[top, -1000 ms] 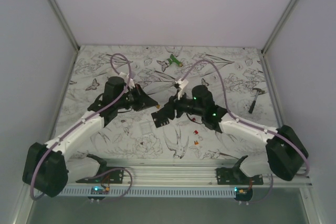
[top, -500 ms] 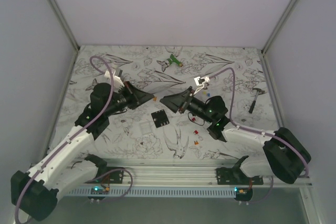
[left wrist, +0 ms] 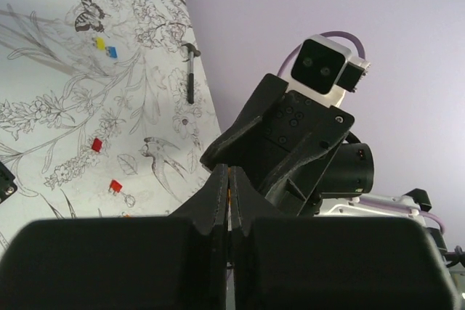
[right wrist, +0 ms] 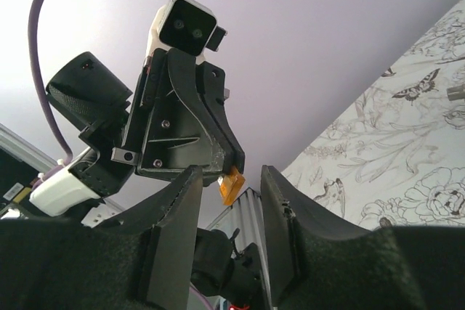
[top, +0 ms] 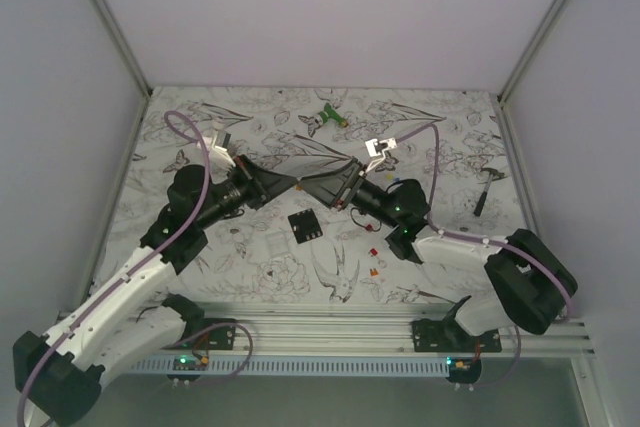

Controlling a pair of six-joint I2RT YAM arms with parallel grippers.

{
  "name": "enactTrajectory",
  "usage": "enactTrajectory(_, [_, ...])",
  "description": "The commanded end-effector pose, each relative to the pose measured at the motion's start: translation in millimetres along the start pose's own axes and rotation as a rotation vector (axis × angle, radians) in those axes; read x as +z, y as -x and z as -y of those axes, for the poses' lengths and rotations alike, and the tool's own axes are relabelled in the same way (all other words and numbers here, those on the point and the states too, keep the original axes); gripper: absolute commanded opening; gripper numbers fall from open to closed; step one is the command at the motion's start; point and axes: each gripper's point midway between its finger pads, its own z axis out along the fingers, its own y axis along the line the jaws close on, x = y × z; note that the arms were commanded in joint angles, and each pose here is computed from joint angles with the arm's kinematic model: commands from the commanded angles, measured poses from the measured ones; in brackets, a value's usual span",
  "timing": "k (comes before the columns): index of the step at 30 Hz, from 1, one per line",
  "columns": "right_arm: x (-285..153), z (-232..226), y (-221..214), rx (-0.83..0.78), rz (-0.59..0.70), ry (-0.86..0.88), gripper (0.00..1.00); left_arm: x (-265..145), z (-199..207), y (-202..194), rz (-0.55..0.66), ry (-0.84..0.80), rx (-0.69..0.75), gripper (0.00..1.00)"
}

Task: Snap on the fuse box
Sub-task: Install the fuse at the fuse box base.

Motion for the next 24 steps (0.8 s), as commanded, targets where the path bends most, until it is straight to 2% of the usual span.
enactTrajectory(1, [10.0,-27.4,8.8,0.008,0.020,0.111,0.42,-2.2,14.0,5.4,0.040,-0.060,0.007,0.00])
enactTrajectory(12, [10.4,-30.0,3.1,0.037,0.003,0.150,0.30,-5.5,11.8,8.1,0.076,-0.065,0.003,0.00])
enactTrajectory(24, [12.5,-21.7,-1.4,0.031,-0.015,0.131,0.09,-2.9,1.9,6.1,0.080,-0.046,0.005,0.00])
